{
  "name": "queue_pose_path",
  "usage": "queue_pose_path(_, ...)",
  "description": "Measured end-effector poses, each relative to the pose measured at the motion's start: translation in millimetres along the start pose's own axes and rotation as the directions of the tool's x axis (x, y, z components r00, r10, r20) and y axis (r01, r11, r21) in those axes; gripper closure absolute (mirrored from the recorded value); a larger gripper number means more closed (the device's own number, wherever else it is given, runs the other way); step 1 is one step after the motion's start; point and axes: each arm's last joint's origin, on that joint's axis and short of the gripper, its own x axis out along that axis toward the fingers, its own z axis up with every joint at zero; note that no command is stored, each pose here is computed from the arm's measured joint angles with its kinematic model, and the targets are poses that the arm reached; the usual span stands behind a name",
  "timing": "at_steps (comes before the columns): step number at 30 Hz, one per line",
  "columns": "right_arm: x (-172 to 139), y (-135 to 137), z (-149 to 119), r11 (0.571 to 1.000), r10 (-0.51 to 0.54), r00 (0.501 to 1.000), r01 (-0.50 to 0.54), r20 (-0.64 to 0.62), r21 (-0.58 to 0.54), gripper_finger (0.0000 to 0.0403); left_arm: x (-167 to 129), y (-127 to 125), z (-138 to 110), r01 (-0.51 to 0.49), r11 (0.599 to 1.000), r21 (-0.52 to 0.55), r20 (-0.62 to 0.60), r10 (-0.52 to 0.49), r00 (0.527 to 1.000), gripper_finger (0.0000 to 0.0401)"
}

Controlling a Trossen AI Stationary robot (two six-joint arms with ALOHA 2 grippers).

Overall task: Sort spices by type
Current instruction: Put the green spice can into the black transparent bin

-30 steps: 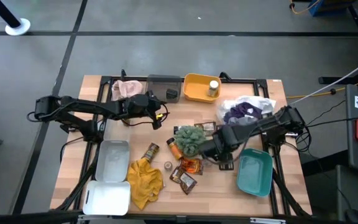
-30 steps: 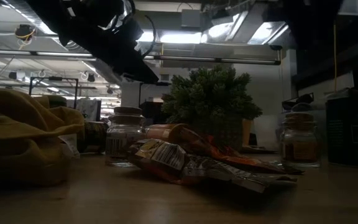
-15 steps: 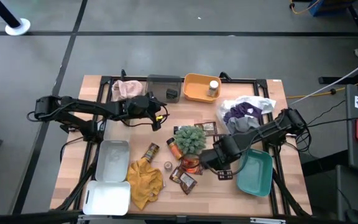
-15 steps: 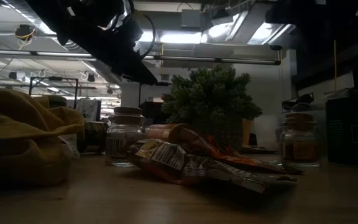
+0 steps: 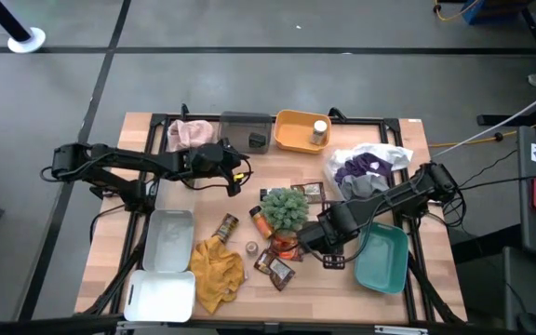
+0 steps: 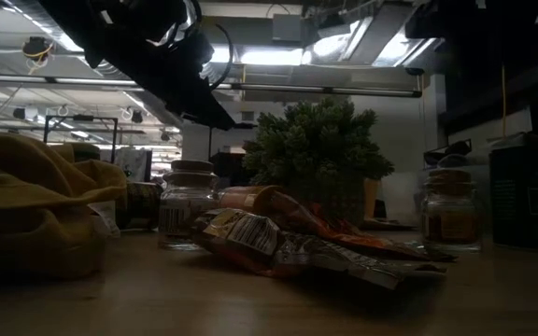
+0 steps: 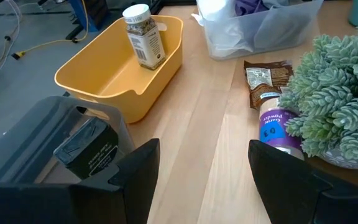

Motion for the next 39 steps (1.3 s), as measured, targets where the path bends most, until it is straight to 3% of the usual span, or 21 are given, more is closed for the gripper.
queue_pose_path(15, 18.3, -1.0, 0.1, 0.997, -0.08, 0.985, 0.079, -0.151, -0.009, 0.0127, 0.0, -0.2, -2.8, 0.002, 1.0, -0.014, -0.029, -0.002, 1.0, 0.0169)
queue_pose_path(21, 26.5, -2.0, 0.1, 0.994, -0.11, 0.98, 0.109, -0.167, -0.015, 0.0123, 0.0, -0.2, -3.1, 0.002, 1.0, -0.014, -0.032, -0.002, 0.999, 0.0169)
queue_pose_path(30, 65.1, -10.3, -16.0, 0.989, -0.142, 0.939, 0.119, -0.314, -0.091, 0.0123, 0.0, -0.3, -3.0, 0.002, 1.0, -0.014, -0.031, -0.003, 1.0, 0.0169)
queue_pose_path(39, 83.2, -12.4, -15.8, 0.98, -0.166, 0.95, 0.128, -0.266, -0.155, 0.0123, 0.0, -0.2, -3.0, 0.002, 1.0, -0.014, -0.03, -0.002, 1.0, 0.0169)
